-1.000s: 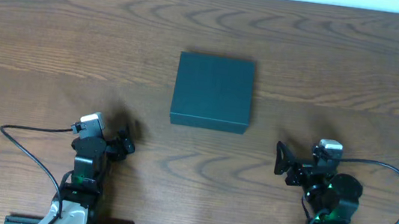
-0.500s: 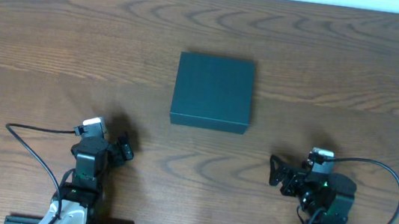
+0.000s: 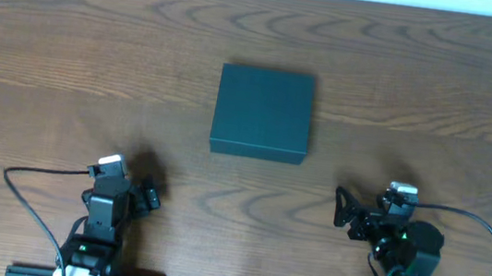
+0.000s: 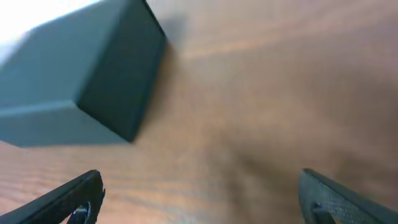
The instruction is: Pack container
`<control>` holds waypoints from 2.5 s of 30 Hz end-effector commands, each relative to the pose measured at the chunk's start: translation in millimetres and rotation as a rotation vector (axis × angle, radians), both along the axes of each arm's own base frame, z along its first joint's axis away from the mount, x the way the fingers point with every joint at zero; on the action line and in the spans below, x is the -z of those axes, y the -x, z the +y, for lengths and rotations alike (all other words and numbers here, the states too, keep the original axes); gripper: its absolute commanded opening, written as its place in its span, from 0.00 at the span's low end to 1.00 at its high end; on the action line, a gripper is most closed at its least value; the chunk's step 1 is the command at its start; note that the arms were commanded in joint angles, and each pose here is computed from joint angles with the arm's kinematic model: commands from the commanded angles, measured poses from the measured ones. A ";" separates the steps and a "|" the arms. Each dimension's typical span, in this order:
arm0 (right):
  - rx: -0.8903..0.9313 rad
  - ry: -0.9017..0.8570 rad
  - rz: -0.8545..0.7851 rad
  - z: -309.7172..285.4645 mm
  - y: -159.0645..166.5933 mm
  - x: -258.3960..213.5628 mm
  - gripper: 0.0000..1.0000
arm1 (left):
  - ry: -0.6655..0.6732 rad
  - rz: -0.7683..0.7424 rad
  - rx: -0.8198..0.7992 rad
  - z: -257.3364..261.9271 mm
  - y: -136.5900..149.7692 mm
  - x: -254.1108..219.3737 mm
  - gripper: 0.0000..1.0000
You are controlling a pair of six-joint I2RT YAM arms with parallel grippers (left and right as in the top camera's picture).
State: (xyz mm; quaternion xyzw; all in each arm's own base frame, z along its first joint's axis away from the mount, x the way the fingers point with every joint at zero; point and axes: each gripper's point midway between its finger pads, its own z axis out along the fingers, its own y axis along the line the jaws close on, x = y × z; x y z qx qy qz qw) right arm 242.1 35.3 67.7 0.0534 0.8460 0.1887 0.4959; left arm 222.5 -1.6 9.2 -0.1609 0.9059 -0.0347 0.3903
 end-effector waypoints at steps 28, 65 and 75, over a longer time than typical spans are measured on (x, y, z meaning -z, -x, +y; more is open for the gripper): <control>-0.116 0.011 -0.440 28.7 7.6 -97.0 0.99 | 0.078 -0.636 -0.066 12.6 -21.2 -131.7 0.95; -0.175 0.405 -0.553 19.4 5.0 -96.4 0.99 | -0.344 -0.580 0.138 13.9 -20.8 -128.3 0.95; 0.019 0.520 -0.507 -17.4 -3.4 -94.9 0.99 | -0.344 -0.580 0.139 13.8 -20.8 -128.3 0.95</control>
